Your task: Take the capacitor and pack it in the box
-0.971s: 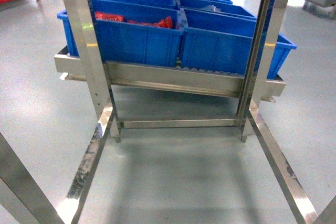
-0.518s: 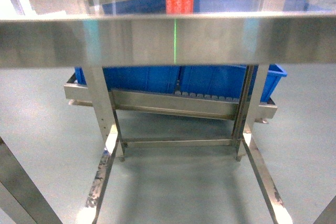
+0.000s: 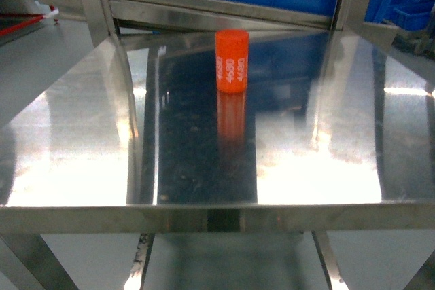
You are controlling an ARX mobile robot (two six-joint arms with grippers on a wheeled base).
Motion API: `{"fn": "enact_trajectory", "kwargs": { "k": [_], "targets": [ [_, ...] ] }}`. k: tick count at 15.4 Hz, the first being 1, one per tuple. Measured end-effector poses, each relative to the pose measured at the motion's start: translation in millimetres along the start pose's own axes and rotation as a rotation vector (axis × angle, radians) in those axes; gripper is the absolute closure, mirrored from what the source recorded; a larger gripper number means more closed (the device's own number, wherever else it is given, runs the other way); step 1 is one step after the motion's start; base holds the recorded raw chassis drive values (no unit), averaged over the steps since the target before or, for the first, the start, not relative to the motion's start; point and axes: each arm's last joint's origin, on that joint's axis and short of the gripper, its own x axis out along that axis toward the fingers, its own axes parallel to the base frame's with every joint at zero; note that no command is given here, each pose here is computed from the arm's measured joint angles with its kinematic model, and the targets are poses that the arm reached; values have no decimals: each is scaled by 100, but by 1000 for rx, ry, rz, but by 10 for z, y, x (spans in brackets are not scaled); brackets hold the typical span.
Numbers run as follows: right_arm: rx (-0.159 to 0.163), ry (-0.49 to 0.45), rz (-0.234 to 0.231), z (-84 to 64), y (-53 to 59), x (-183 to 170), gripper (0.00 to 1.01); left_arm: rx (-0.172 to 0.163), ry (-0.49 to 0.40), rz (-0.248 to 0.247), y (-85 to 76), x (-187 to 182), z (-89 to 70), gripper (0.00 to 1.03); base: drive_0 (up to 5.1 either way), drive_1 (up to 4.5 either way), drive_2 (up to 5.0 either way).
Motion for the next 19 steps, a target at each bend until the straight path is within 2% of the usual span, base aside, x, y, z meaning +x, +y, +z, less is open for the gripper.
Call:
{"fn": "enact_trajectory", "kwargs": {
  "k": [19],
  "targets": [
    [-1,0,0,0,0,0,3,0,0,0,0,0,0,5,0,0,0]
  ]
}}
